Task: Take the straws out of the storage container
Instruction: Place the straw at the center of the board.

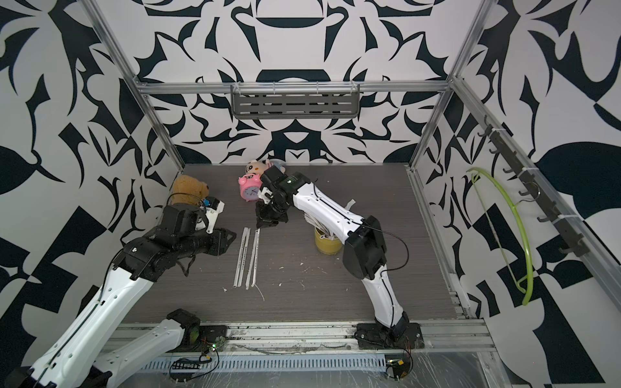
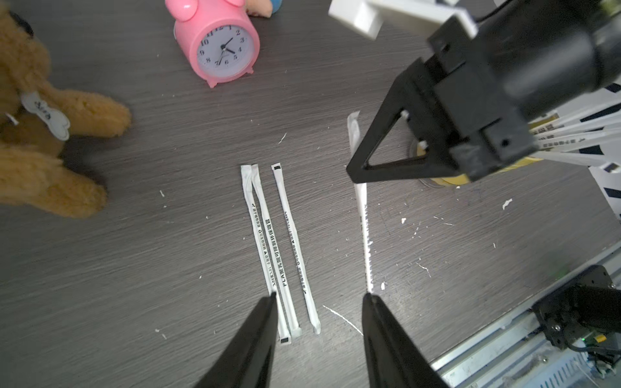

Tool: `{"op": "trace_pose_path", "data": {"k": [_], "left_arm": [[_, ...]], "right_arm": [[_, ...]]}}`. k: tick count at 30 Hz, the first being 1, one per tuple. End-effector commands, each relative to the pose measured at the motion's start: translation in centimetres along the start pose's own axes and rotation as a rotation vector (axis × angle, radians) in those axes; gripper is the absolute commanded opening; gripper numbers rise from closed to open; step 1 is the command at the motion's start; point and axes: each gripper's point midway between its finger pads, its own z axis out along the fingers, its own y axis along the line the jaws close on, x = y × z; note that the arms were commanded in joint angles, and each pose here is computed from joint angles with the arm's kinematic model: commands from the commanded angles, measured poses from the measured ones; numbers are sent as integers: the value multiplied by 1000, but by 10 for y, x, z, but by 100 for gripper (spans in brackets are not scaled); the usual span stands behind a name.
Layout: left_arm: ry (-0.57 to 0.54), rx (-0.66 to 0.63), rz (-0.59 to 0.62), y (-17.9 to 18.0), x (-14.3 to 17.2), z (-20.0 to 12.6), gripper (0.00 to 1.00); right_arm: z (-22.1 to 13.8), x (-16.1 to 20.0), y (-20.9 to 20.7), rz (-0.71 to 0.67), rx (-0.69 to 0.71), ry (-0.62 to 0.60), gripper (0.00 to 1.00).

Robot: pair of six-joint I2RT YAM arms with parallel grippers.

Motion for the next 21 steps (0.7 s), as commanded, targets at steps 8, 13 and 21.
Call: {"op": "trace_pose_path", "data": {"k": [8,13,21], "left_arm": [[82,115,-1,-5,19,20,55],[168,98,-36,6,31,41,57],[199,72,-84,22,37,52,57]], "right_arm": [[37,-22,12,95,-93,33,0],[54,-28,2,105,-73,38,0],[73,-30,-14,99,-32,55,1]]}}
